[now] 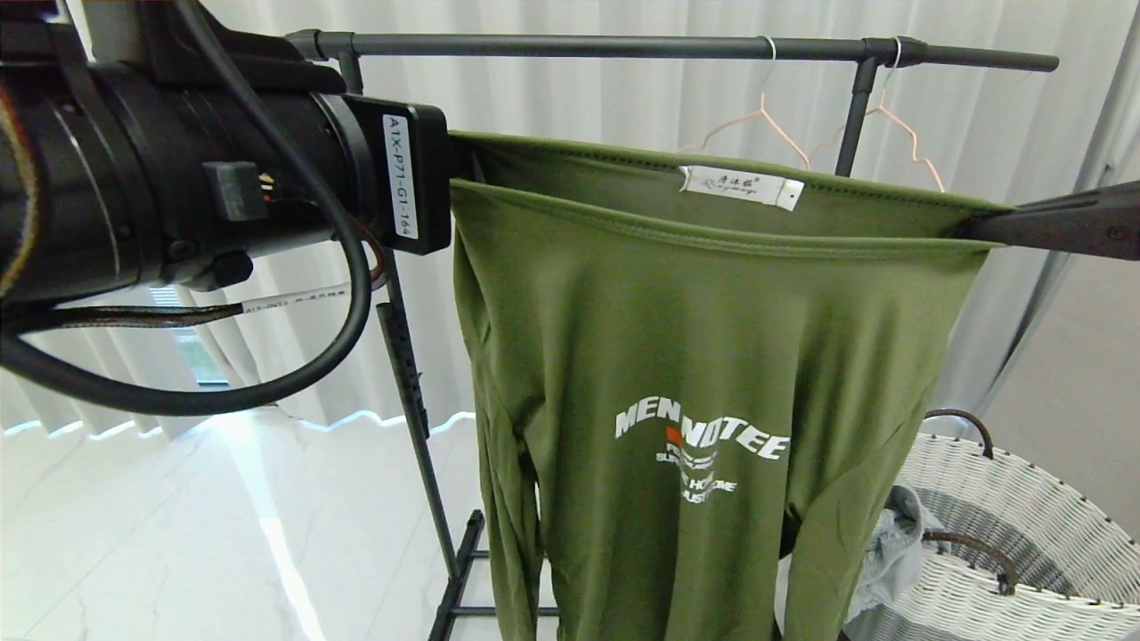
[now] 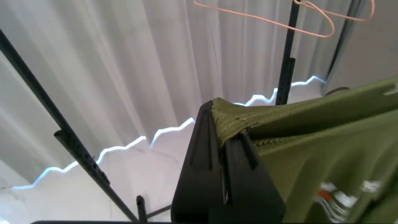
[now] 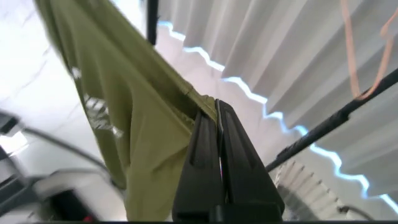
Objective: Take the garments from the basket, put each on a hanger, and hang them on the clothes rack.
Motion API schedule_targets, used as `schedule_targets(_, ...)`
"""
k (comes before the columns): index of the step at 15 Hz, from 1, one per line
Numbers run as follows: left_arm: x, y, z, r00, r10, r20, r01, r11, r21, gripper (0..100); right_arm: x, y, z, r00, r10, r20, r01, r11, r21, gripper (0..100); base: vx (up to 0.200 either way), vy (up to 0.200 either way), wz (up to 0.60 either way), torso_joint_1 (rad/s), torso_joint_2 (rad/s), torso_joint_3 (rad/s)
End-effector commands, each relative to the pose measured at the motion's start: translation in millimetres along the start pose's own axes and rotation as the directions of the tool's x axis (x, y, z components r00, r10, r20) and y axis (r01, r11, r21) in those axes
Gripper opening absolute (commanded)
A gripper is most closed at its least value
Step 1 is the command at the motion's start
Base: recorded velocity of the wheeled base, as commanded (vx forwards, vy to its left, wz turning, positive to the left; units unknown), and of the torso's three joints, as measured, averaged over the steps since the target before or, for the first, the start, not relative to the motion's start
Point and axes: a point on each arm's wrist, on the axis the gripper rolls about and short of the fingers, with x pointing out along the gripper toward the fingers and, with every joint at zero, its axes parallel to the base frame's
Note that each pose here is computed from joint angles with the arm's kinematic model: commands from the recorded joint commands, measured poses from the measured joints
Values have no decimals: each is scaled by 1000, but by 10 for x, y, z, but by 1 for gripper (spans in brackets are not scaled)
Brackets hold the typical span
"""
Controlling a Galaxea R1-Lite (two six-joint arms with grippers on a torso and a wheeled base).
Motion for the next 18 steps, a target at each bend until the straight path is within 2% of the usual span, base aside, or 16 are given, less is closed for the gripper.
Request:
schedule_targets(1, 15, -8, -2, 1000, 0, -2, 0, 1000, 0, 0, -193, 78, 9, 1000, 11, 26, -10, 1000, -11, 0, 0, 0, 0, 0, 0, 0)
schedule_targets(4, 2, 4, 73, 1000, -1, 22, 1, 1000, 5, 0, -260, 172, -9, 996, 89, 25, -88, 996, -19, 0, 0, 0, 0, 0, 0, 0)
schedule_targets(5, 18, 15, 145, 999, 6, 44, -6, 1000, 0, 0, -306, 281, -45, 982, 187, -3, -187, 982, -21, 0, 0, 0, 0, 0, 0, 0)
schedule_targets(6, 20, 16, 166, 999, 6, 50, -6, 1000, -2, 0, -324, 329, -66, 972, 233, -18, -233, 972, -20, 0, 0, 0, 0, 0, 0, 0)
schedule_targets(7, 30, 12, 164, 999, 5, 49, -5, 1000, -3, 0, -323, 442, -106, 937, 346, -40, -347, 937, -24, 0, 0, 0, 0, 0, 0, 0)
schedule_targets(9, 75, -18, 148, 999, -25, 42, 25, 1000, 1, 0, -260, 577, -103, 892, 447, -59, -450, 892, -42, 0, 0, 0, 0, 0, 0, 0)
schedule_targets(11, 88, -30, 139, 997, -65, 41, 65, 998, 2, 0, -227, 637, -88, 872, 486, -67, -489, 870, -54, 0, 0, 0, 0, 0, 0, 0)
schedule_targets(14, 88, -37, 116, 997, -71, 30, 71, 997, 5, 0, -257, 632, -101, 881, 468, -67, -472, 880, -56, 0, 0, 0, 0, 0, 0, 0)
schedule_targets(15, 65, -28, 107, 997, -72, 23, 72, 997, 7, 0, -254, 600, -104, 919, 386, -77, -391, 918, -60, 0, 0, 0, 0, 0, 0, 0)
schedule_targets(16, 27, -15, 86, 997, -74, -5, 74, 997, 16, 0, -230, 574, -104, 945, 317, -86, -323, 944, -63, 0, 0, 0, 0, 0, 0, 0)
schedule_targets(17, -82, 22, 72, 995, -91, -43, 92, 996, 11, 0, -196, 554, -91, 960, 267, -88, -273, 960, -66, 0, 0, 0, 0, 0, 0, 0)
schedule_targets(18, -232, 60, 56, 986, -146, -79, 146, 989, -14, 0, -159, 519, -70, 969, 236, -74, -241, 968, -65, 0, 0, 0, 0, 0, 0, 0)
